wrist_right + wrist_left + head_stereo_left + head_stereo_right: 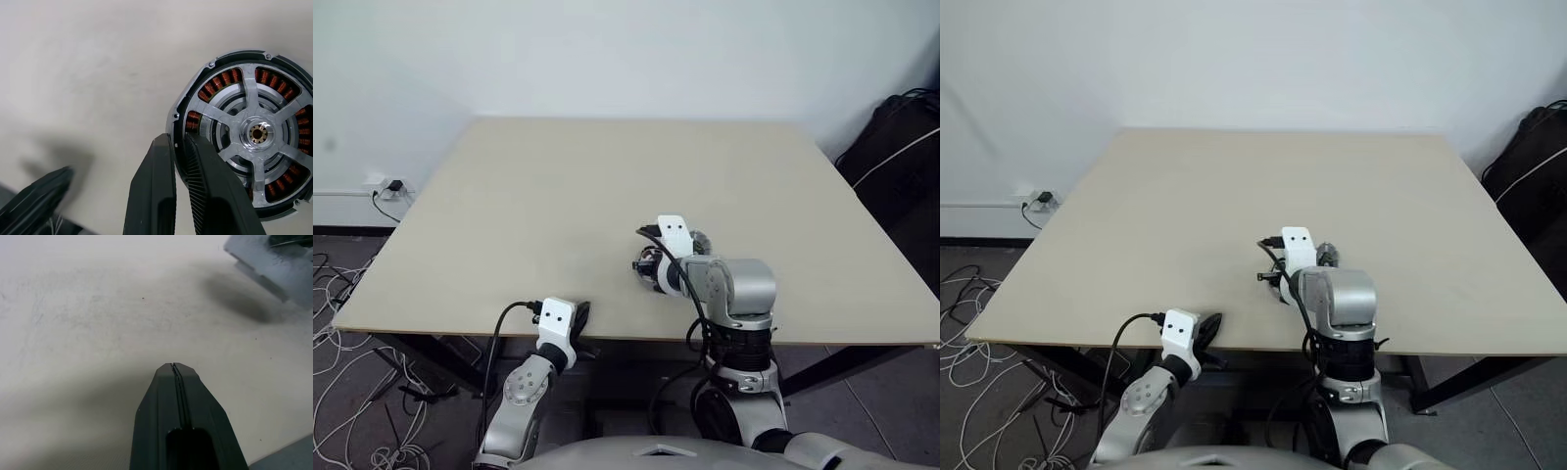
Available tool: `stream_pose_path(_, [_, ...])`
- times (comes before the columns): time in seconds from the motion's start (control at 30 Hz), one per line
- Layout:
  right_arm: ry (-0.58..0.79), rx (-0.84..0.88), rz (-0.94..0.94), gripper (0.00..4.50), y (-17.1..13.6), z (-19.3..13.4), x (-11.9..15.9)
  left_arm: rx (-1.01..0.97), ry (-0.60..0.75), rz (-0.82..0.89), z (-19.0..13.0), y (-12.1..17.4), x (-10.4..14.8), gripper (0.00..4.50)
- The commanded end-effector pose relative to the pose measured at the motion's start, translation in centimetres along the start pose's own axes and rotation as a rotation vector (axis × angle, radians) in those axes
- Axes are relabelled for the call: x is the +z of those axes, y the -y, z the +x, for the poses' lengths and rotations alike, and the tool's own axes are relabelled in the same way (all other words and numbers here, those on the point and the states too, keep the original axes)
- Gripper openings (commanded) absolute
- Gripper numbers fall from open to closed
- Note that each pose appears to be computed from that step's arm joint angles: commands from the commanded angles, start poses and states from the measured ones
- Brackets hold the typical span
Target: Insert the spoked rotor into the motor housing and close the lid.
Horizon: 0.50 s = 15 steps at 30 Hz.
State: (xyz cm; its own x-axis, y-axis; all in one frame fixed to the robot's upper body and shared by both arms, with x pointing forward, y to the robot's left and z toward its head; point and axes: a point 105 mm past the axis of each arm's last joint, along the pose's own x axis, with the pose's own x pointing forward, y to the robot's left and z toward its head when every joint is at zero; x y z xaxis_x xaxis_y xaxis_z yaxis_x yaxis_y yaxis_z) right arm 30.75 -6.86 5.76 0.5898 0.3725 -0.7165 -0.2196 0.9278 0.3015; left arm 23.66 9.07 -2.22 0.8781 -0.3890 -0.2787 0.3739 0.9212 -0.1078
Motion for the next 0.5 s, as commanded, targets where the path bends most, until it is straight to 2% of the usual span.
stream_pose_path(0.03, [0.015,0.139,0.074,0.07,-4.3,0.3,0.6,-0.006,0.034,-0.01,0.2,0.3,0.7,0.0])
stream_pose_path(0.23, [-0.035,0.148,0.129,0.07,-5.0,1.1,0.1,-0.007,0.03,-0.01,0.1,0.3,0.6,0.0])
stream_pose_path(0.47, [-0.096,0.236,0.105,0.07,-7.1,1.7,-0.7,-0.012,0.024,-0.005,-0.1,0.4,0.5,0.0])
stream_pose_path(0.5, [-0.106,0.238,0.101,0.42,-7.3,1.8,-0.9,-0.012,0.023,-0.004,-0.1,0.4,0.5,0.0])
